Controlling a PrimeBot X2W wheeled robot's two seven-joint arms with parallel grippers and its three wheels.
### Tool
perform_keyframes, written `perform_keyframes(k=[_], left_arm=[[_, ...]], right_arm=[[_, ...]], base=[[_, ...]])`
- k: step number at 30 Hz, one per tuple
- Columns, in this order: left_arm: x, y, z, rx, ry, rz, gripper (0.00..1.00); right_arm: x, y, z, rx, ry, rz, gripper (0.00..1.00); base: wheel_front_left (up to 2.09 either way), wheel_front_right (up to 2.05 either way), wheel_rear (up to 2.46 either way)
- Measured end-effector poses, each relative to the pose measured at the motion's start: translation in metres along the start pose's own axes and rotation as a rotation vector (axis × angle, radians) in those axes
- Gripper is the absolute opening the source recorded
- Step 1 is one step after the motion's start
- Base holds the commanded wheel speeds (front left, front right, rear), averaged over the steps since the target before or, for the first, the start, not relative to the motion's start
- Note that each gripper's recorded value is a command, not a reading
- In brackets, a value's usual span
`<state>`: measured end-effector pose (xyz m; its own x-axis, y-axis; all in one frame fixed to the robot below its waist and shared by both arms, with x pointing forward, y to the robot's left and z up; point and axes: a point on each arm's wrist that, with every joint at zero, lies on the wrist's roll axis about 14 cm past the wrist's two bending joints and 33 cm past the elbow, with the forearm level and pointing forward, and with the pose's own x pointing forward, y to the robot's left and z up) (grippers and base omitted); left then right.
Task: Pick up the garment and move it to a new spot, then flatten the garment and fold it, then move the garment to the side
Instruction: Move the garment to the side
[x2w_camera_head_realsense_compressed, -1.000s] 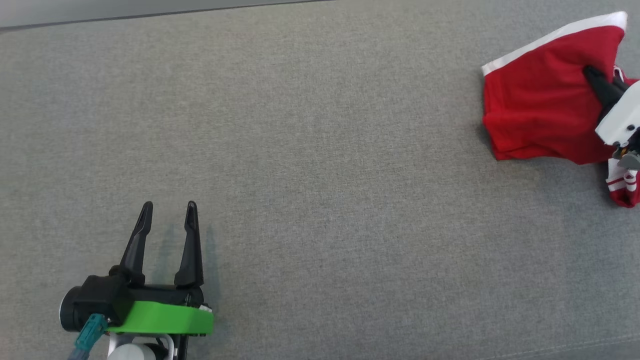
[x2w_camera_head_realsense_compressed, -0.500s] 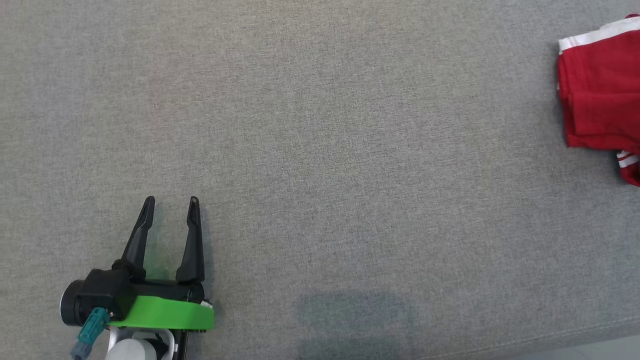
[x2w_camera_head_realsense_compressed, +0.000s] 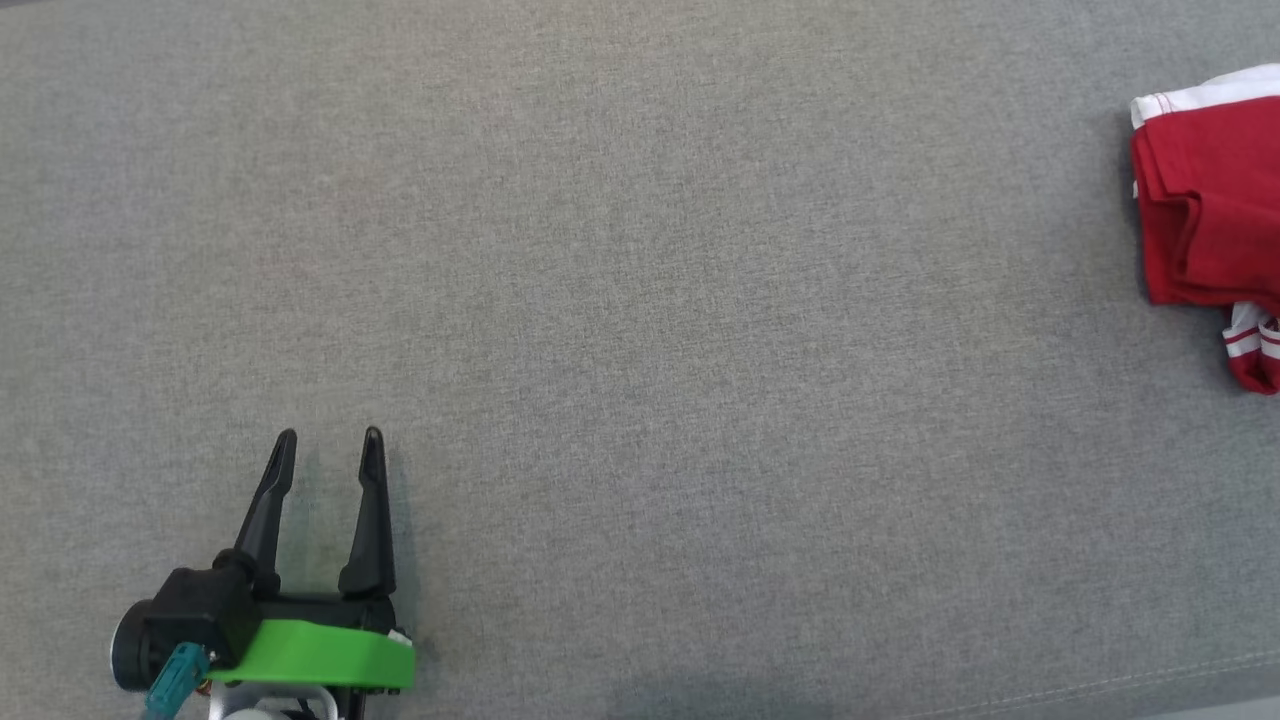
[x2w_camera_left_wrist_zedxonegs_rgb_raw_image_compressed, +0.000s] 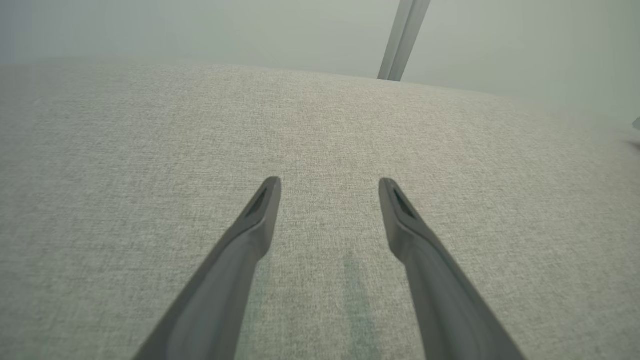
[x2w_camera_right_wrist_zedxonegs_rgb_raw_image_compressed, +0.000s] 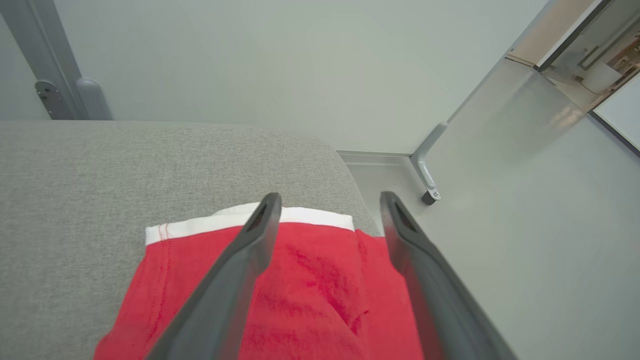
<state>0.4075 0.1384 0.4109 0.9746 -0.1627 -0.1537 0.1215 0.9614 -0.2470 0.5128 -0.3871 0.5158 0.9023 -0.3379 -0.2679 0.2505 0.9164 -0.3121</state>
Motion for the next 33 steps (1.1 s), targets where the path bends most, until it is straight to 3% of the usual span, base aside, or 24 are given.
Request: perform_keyframes(k=[8,17,24,33], left_arm=[[-0.034,0.005,0.019,-0.007,-0.046,0.038,1.0],[-0.091,0.02,0.042,-0.023,-0.129,0.128,1.0],[-0.114,0.031,0.058,0.004,-0.198,0.166,1.0],[-0.127,0.051,0.072,0.012,-0.255,0.229,1.0]], right_arm=[[-0.059,0.054,0.006,0.001,-0.24,0.166,1.0],[-0.152,0.087,-0.011,0.148,-0.414,0.219,1.0],[-0.186,0.111,-0.01,0.222,-0.446,0.239,1.0],[-0.199,0.152,-0.011,0.223,-0.433,0.358,1.0]], base=[[0.0,0.0,0.0],[0.0,0.0,0.0],[0.0,0.0,0.0],[0.0,0.0,0.0]])
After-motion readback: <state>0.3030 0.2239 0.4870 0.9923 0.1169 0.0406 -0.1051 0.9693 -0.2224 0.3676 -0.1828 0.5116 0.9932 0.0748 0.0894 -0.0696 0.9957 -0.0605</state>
